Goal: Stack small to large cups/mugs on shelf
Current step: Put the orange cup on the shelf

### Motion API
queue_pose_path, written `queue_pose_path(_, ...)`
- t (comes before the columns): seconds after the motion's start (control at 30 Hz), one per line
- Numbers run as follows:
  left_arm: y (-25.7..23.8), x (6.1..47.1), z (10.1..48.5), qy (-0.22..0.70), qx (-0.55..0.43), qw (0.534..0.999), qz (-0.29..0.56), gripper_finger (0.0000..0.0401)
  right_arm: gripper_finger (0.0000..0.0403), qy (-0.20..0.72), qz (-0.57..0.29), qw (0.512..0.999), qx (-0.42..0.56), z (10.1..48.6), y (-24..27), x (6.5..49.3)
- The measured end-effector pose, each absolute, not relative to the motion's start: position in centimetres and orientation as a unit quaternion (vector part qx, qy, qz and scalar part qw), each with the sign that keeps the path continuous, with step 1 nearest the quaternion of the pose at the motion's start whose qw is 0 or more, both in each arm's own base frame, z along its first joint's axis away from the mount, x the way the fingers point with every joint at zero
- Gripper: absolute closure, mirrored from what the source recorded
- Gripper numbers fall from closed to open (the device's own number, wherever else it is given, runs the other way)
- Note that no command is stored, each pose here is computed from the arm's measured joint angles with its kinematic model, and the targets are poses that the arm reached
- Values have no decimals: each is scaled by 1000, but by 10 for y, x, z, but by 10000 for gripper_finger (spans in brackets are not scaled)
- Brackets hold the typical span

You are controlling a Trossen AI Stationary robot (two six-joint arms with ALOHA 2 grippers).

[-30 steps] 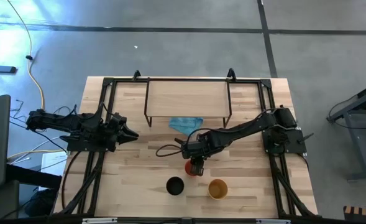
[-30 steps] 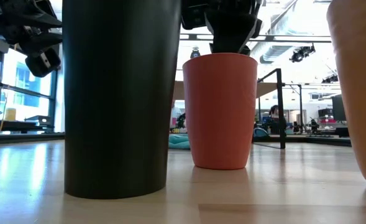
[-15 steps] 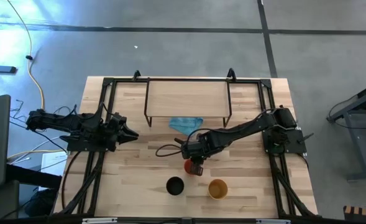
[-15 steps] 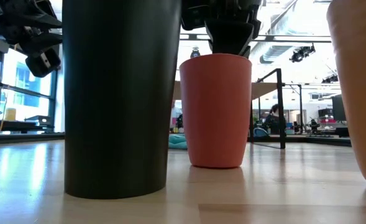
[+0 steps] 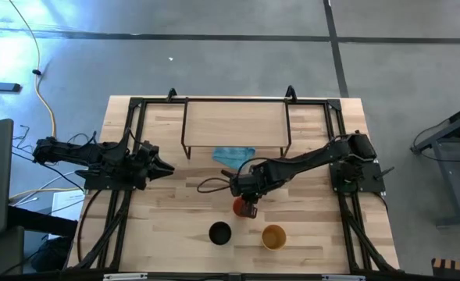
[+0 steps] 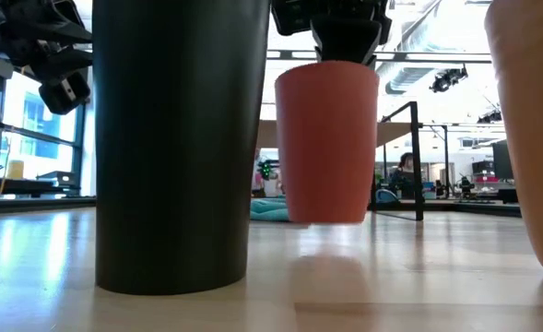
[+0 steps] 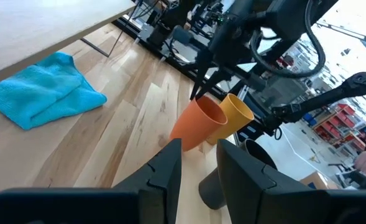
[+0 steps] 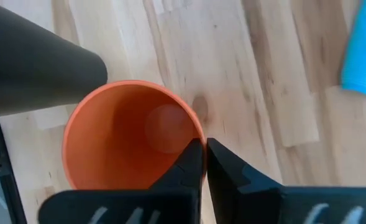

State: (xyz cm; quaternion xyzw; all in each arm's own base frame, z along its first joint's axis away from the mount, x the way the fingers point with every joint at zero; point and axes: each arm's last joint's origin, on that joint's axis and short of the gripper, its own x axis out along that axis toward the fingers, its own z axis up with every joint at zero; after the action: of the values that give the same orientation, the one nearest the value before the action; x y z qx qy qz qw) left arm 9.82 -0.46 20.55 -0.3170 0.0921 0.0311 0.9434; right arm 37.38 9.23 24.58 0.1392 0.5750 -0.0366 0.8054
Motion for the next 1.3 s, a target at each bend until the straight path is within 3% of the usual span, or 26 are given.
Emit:
queue_pose_path(0.37,-4,98,206,91,-316,944,35,309,402,583,-64,801,119,323,53,370)
queue_pose_path(0.77,-4,98,206,91,-315,944,35,309,403,558,-147,811,95,406,-29,339)
queue_pose_path(1.3,-4,98,206,91,-317,943,35,309,403,541,-211,804,132,414,-134,311)
